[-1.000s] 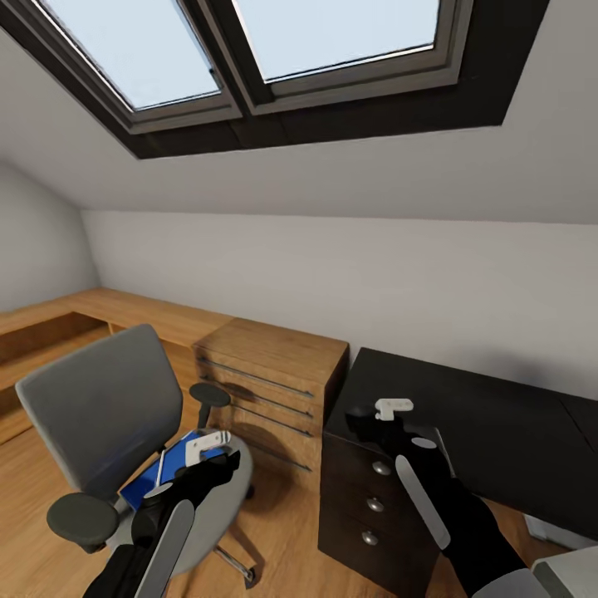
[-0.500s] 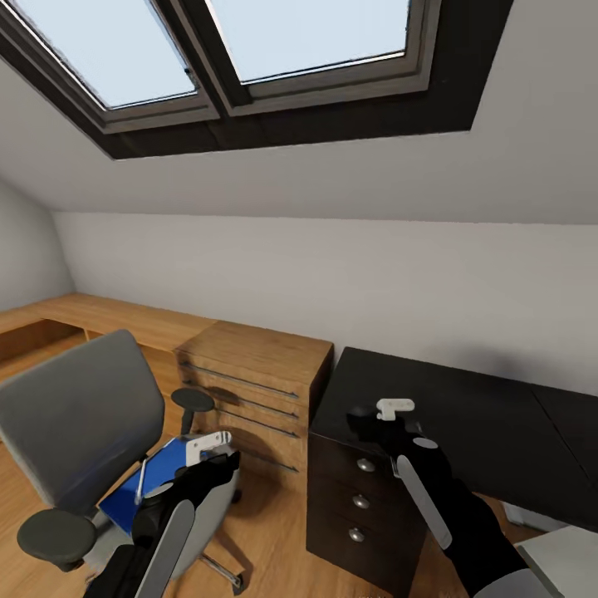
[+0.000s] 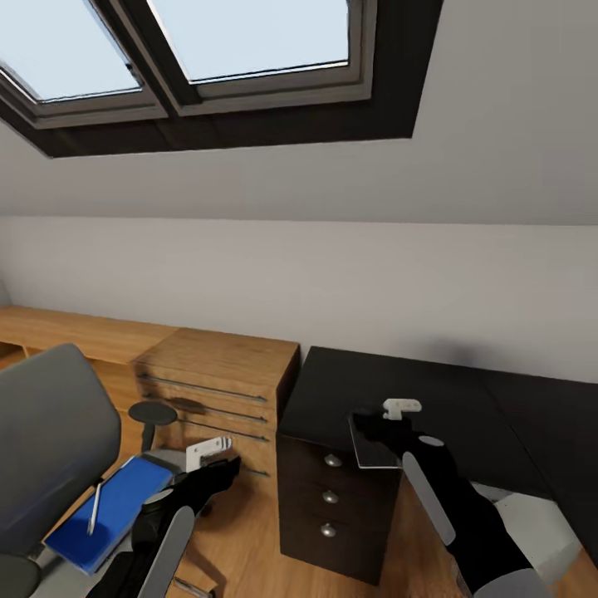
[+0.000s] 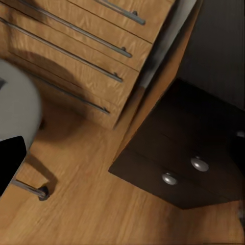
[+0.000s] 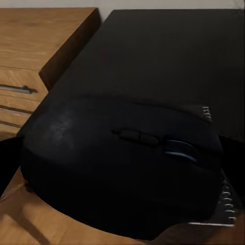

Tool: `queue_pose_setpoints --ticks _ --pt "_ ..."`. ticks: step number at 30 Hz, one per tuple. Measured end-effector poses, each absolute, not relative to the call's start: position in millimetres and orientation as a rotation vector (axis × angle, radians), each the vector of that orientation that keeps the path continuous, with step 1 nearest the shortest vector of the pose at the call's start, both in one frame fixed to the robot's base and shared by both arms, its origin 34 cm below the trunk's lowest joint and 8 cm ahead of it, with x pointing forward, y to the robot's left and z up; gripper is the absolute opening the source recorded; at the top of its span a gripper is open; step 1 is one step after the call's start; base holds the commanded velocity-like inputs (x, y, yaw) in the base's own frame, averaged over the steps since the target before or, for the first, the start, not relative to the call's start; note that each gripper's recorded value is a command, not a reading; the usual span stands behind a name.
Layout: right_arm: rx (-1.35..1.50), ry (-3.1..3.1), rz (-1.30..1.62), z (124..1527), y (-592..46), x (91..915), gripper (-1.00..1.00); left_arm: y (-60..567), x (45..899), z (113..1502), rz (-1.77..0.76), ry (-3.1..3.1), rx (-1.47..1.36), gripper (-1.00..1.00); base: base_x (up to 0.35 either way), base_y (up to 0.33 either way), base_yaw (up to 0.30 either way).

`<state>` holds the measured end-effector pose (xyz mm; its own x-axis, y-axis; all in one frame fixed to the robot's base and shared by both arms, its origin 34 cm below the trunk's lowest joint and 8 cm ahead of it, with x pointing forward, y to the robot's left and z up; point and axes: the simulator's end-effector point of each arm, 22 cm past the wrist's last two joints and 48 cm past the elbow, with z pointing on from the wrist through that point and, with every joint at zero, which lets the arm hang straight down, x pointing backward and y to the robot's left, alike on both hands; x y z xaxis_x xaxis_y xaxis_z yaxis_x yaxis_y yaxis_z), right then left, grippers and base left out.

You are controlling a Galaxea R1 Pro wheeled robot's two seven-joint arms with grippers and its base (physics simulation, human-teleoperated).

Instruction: In the bedroom, organize the workspace by keeping the computer under the desk, ensuring the monitor is on the desk, placing the keyboard on the desk next to the monitor, placing the mouse on the desk next to the keyboard, moving the folder from the swivel chair onto the desk next to the mouse, stacking the notebook on top of the folder with the pen on top of the notebook, and positioning the swivel chair next to the desk.

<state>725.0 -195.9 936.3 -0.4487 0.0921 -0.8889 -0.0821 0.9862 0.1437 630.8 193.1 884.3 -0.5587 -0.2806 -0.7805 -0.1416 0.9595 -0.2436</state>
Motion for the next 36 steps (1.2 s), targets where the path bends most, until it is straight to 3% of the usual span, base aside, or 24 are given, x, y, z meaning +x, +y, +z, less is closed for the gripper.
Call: queue_pose_setpoints --ticks 16,36 --pt "0.222 2.127 0.142 921.4 -267.3 717.4 -1.00 150.9 605.0 899.7 -0.250 2.144 -0.187 1.00 0.000 0.000 -0.287" --pt "0.318 2.164 0.071 903.8 -299.0 710.6 -1.00 145.8 602.5 902.1 -0.253 2.143 -0.165 1.00 0.000 0.000 -0.287"
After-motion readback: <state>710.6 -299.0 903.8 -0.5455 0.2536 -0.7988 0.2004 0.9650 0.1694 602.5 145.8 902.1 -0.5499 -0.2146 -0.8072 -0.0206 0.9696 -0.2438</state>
